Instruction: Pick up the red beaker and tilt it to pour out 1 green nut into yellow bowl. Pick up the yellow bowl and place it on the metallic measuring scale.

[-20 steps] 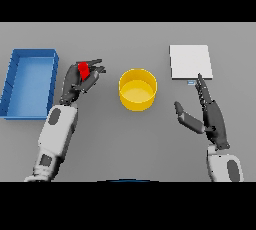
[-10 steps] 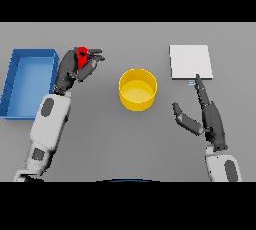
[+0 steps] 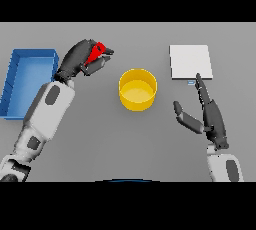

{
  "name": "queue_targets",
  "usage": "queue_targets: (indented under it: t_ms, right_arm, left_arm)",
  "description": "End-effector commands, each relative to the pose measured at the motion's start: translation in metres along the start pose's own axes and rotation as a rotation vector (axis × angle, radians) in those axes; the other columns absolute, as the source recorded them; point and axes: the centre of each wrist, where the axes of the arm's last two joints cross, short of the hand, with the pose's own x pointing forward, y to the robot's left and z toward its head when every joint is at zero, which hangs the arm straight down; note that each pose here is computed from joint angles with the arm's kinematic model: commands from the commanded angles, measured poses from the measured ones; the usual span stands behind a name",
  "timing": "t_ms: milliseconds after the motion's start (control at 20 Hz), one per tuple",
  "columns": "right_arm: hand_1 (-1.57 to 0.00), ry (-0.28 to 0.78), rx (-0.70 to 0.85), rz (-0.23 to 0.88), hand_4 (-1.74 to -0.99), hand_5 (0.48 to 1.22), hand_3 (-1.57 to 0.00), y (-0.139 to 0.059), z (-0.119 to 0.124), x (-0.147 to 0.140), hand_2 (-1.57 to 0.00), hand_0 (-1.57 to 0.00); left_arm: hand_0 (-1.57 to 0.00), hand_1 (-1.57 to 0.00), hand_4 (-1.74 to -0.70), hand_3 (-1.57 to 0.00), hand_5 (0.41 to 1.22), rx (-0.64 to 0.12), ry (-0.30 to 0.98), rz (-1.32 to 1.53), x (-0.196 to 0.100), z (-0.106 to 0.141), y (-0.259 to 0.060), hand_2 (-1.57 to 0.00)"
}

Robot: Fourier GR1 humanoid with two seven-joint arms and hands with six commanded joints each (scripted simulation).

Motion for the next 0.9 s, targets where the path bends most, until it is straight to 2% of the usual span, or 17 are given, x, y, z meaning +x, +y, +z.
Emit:
queue_targets:
  t_ms: [0, 100, 400, 450, 600, 650, 800, 850]
  right_arm:
    - [0.0, 0.005, -0.001, -0.001, -1.178, 0.663, 0.0, 0.0, -0.001, -0.001, 0.0, 0.0]
    - [0.0, 0.004, 0.011, -0.012, -1.178, 0.667, 0.0, 0.005, 0.001, -0.002, 0.0, 0.0]
    - [0.0, 0.01, -0.005, -0.032, -1.187, 0.676, 0.0, 0.001, 0.0, -0.001, 0.0, 0.0]
    - [0.0, 0.016, -0.012, -0.032, -1.191, 0.675, 0.0, 0.0, 0.0, 0.0, 0.0, 0.0]
    - [0.0, 0.026, -0.012, -0.061, -1.195, 0.671, 0.0, 0.002, 0.002, -0.001, 0.0, 0.0]
    - [0.0, 0.024, -0.015, -0.078, -1.196, 0.666, 0.0, 0.002, 0.003, 0.0, 0.0, 0.0]
    - [0.0, 0.031, -0.016, -0.102, -1.206, 0.639, 0.0, 0.006, 0.002, 0.0, 0.0, 0.0]
    - [0.0, 0.042, -0.014, -0.106, -1.212, 0.631, 0.0, 0.003, 0.002, -0.001, 0.0, 0.0]
  left_arm:
    - [-1.57, -1.57, -1.74, -1.57, 1.129, -0.027, -0.001, -0.067, 0.004, -0.003, -0.003, -1.57]
    - [-1.57, -1.57, -1.74, -1.57, 1.139, -0.069, -0.022, -0.194, 0.017, -0.01, -0.003, -1.57]
    - [-1.57, -1.57, -1.74, -1.57, 1.197, -0.216, -0.028, -0.629, 0.047, -0.026, -0.015, -1.57]
    - [-1.57, -1.57, -1.69, -1.57, 1.202, -0.248, -0.027, -0.694, 0.052, -0.028, -0.016, -1.57]
    - [-1.57, -1.57, -1.71, -1.38, 1.211, -0.329, -0.053, -0.873, 0.063, -0.036, -0.016, -1.57]
    - [-1.57, -1.57, -1.71, -1.36, 1.213, -0.349, -0.053, -0.941, 0.066, -0.04, -0.011, -1.57]
    - [-1.57, -1.57, -1.72, -1.29, 1.217, -0.421, -0.1, -1.065, 0.074, -0.046, -0.021, -1.57]
    - [-1.57, -1.57, -1.72, -1.35, 1.218, -0.438, -0.117, -1.103, 0.079, -0.049, -0.027, -1.57]
